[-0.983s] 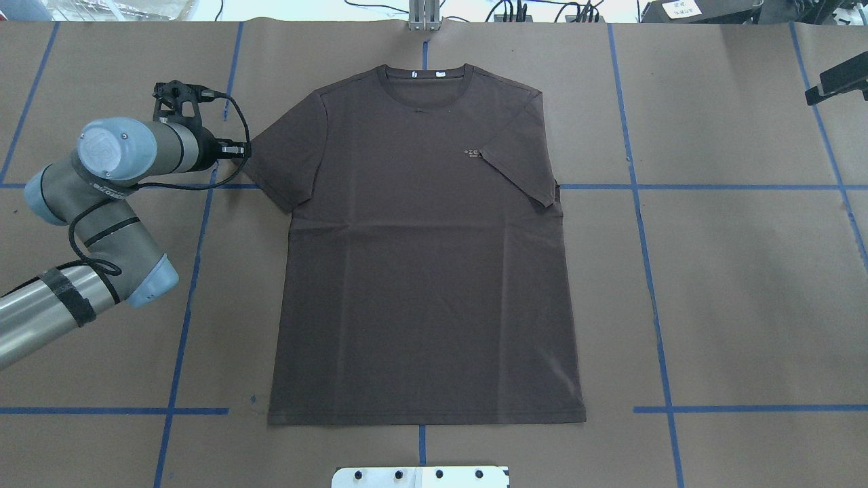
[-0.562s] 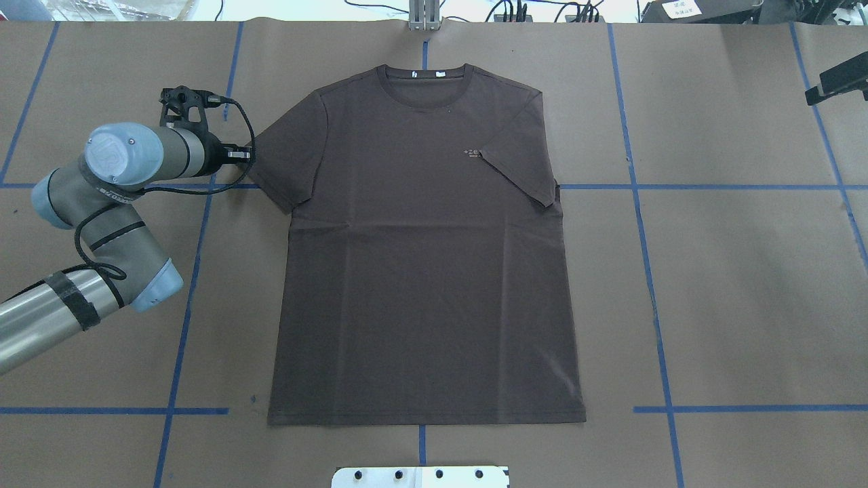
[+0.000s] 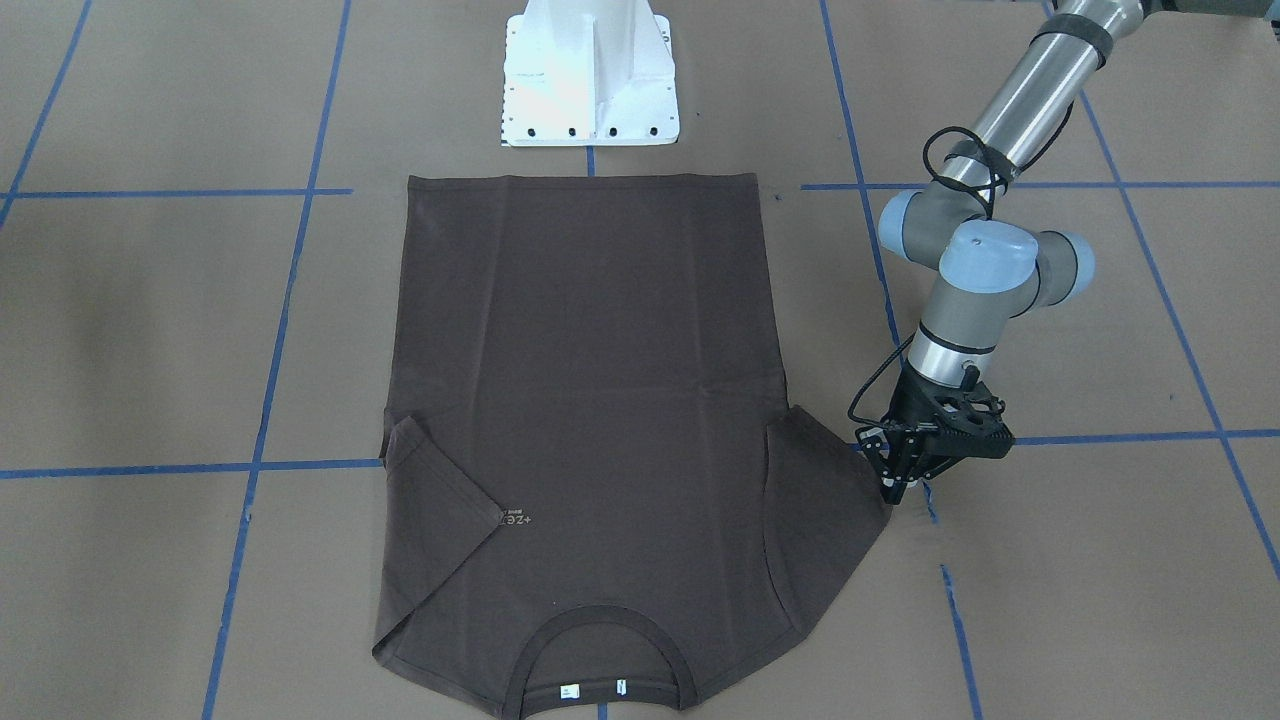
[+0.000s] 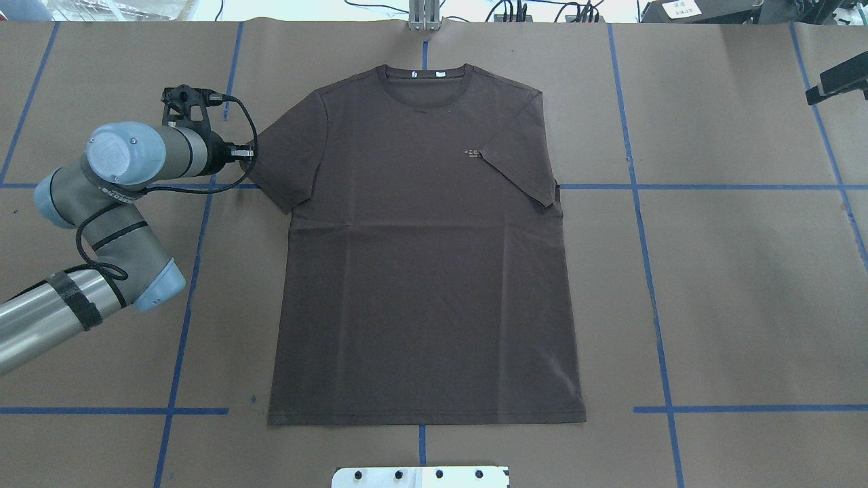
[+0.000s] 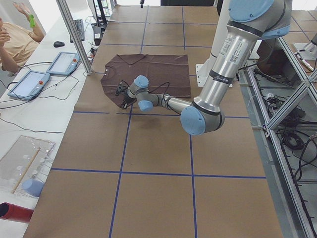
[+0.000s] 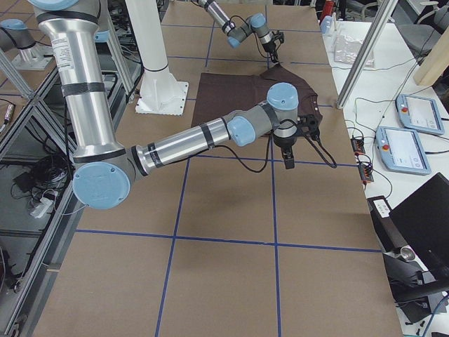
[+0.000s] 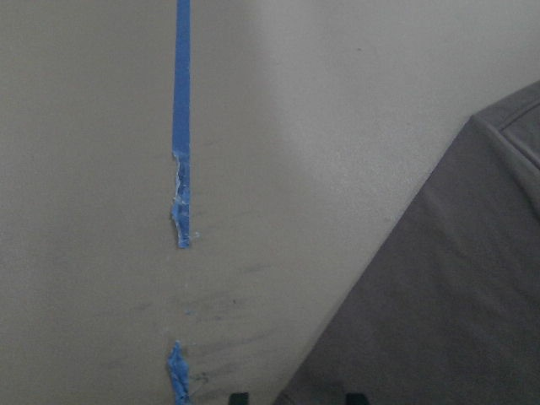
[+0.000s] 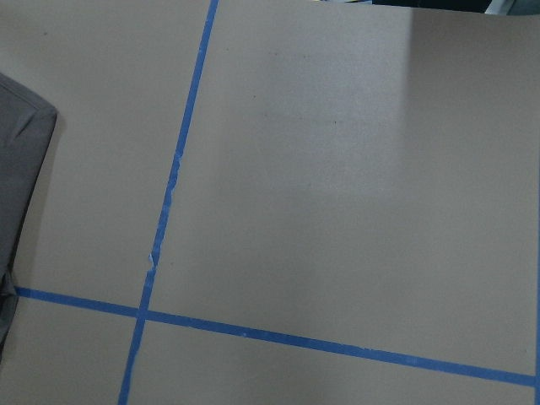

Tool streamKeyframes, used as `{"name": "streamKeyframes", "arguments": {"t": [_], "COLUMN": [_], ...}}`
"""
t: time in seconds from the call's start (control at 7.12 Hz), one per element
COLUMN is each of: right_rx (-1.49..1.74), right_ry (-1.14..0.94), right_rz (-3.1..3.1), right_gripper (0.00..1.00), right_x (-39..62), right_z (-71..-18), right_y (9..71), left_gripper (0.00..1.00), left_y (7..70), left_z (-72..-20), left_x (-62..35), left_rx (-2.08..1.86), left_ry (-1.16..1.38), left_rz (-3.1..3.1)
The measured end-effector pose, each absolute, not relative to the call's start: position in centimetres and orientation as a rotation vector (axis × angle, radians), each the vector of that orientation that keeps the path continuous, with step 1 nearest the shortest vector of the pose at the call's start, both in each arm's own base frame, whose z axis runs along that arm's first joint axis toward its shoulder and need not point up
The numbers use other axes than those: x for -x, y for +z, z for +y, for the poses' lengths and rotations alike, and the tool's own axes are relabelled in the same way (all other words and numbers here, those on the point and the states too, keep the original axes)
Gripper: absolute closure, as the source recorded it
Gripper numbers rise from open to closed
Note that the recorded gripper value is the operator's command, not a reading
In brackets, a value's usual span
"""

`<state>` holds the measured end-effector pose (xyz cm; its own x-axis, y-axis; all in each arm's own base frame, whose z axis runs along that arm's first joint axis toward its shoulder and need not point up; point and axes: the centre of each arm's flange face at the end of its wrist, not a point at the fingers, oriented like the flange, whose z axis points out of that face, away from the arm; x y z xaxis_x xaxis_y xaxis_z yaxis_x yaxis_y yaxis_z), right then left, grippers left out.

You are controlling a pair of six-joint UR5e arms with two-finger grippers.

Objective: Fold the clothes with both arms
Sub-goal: 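Grasp the sleeve nearest the left gripper and fold it inward onto the shirt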

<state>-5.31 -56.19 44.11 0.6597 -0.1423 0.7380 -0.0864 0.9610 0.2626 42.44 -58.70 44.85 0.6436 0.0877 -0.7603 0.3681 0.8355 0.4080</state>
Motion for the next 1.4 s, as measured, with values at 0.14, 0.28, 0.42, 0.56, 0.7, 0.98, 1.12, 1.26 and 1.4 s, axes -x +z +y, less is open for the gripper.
{"name": "streamKeyframes", "arguments": {"t": [0.14,0.28,0.42,0.56,0.7,0.98,1.12,1.26,1.4], "right_rx": [-0.288,-0.288,-0.287,-0.287,-0.288,-0.287,-0.288,-0.289,-0.29], "right_ry": [-0.032,-0.031,-0.029,-0.028,-0.027,-0.027,-0.026,-0.026,-0.027], "right_rz": [-0.853,-0.854,-0.854,-0.854,-0.855,-0.856,-0.856,-0.856,-0.857], "right_gripper": [0.0,0.0,0.0,0.0,0.0,0.0,0.0,0.0,0.0], "right_x": [5.3,5.3,5.3,5.3,5.4,5.4,5.4,5.4,5.4], "right_z": [-56.2,-56.1,-56.1,-56.1,-56.1,-56.2,-56.2,-56.2,-56.2], "right_y": [44.1,44.0,44.0,44.0,43.9,43.8,43.8,43.7,43.7], "left_gripper": [1.0,1.0,1.0,1.0,1.0,1.0,1.0,1.0,1.0], "left_y": [43.4,40.9,37.8,34.3,31.1,28.6,28.5,28.4,28.3], "left_z": [-58.8,-58.9,-58.7,-58.1,-57.2,-57.0,-57.2,-57.4,-57.7], "left_x": [-42.5,-43.0,-44.4,-47.3,-50.3,-54.1,-54.9,-55.3,-55.4], "left_rx": [-0.58,-0.57,-0.537,-0.486,-0.443,-0.398,-0.388,-0.384,-0.382], "left_ry": [-0.171,-0.174,-0.187,-0.205,-0.224,-0.264,-0.273,-0.278,-0.281], "left_rz": [0.876,0.872,0.865,0.857,0.843,0.817,0.81,0.805,0.801]}}
